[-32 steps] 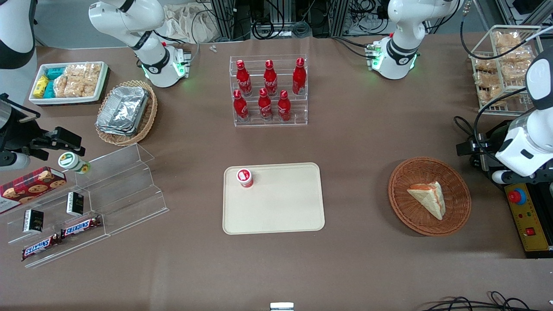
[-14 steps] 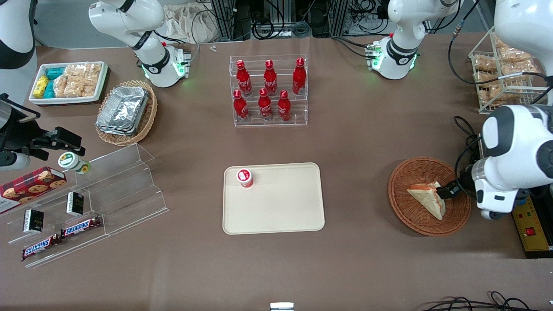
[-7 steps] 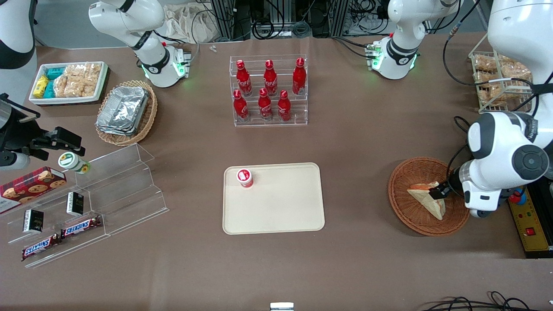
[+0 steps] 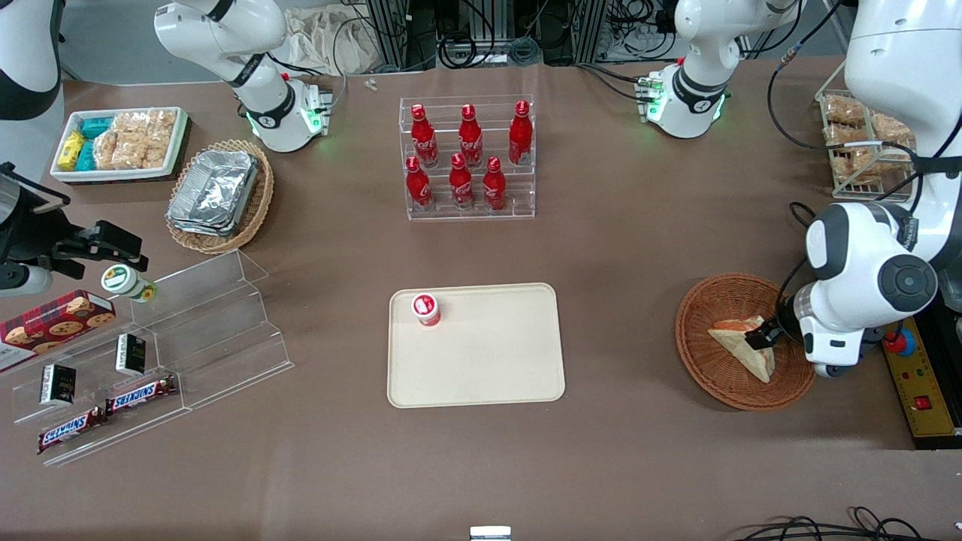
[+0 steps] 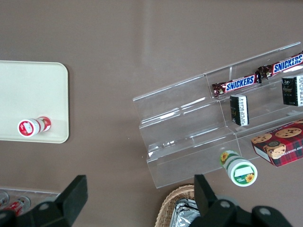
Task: Place sandwich from basket to tray
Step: 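Lower the open left gripper around the sandwich's wrapped end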
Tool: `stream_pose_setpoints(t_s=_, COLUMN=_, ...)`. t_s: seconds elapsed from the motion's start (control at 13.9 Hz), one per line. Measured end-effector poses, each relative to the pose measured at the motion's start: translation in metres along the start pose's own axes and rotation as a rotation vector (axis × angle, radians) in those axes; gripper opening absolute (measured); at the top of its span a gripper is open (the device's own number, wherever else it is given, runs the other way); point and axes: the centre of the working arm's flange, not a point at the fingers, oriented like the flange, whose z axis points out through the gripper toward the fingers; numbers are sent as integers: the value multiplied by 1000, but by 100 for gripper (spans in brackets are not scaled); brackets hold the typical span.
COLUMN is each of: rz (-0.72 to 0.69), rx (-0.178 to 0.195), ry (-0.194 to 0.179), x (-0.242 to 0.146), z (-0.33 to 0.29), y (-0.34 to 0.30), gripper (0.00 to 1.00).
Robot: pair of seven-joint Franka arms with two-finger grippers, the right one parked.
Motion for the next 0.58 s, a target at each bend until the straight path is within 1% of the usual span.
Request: stream_pose_setpoints(t_s=0.58, rz=-9, rx=-13, ry=3, x=3, z=16, y=4, gripper=100)
